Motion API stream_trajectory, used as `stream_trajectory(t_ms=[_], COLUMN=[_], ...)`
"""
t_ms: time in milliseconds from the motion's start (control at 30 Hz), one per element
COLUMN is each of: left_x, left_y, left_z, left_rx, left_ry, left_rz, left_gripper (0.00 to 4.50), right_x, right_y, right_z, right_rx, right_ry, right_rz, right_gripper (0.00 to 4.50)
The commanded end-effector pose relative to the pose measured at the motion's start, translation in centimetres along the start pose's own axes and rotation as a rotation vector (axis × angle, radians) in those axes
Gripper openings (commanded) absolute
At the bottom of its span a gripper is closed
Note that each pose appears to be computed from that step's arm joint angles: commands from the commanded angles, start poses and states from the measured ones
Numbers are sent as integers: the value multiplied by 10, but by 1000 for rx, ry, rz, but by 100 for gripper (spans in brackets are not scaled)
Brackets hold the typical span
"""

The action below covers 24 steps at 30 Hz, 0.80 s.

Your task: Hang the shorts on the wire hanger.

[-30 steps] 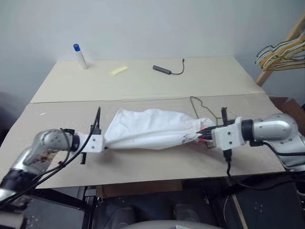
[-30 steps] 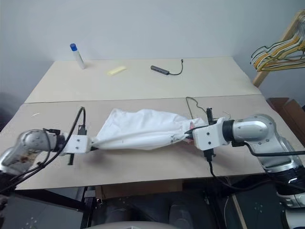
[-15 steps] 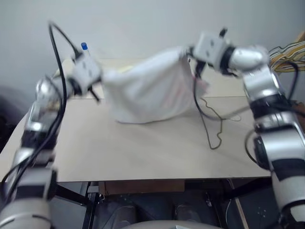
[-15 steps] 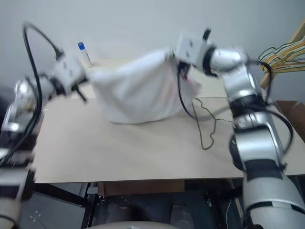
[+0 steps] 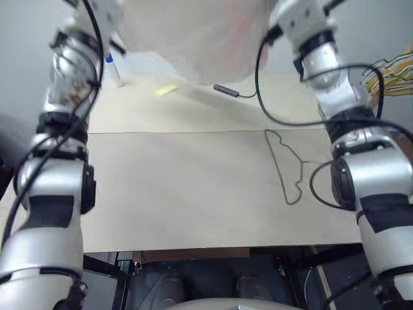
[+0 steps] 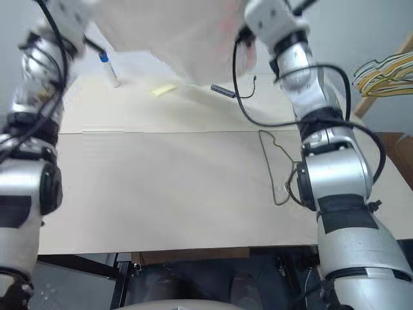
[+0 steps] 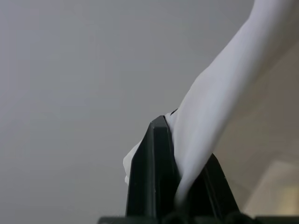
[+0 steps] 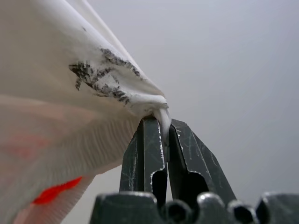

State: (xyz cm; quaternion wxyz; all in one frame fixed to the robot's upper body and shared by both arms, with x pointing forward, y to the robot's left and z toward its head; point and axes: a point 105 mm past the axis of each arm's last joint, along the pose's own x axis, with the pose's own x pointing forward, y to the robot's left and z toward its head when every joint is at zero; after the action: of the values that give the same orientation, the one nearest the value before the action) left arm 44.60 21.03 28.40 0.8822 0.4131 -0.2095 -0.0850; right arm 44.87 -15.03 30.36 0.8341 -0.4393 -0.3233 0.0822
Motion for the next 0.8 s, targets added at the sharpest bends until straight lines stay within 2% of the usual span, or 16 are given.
stream_trajectory(t_ms=[33, 167, 300, 567, 800], left_x=[-31, -90, -149, -241, -277], left_y=[-29, -79, -102, -117, -135], left_z=[-1, -11, -23, -17, 18], left_rx=[-58, -59, -9, 102, 9], left_ry=[-27, 49, 188, 287, 211], left_rz=[-157, -431, -731, -1246, -1413], left_gripper=[3, 3, 3, 3, 3], right_x=[-34, -84, -127, -177, -230], right_y=[27, 73, 102, 119, 119], right_z=[-14, -29, -34, -36, -20], right_rx=[-26, -62, -117, -214, -130], right_ry=[-43, -67, -115, -167, -171], right_rz=[211, 492, 722, 920, 1022], right_gripper=[0, 0, 0, 0, 0])
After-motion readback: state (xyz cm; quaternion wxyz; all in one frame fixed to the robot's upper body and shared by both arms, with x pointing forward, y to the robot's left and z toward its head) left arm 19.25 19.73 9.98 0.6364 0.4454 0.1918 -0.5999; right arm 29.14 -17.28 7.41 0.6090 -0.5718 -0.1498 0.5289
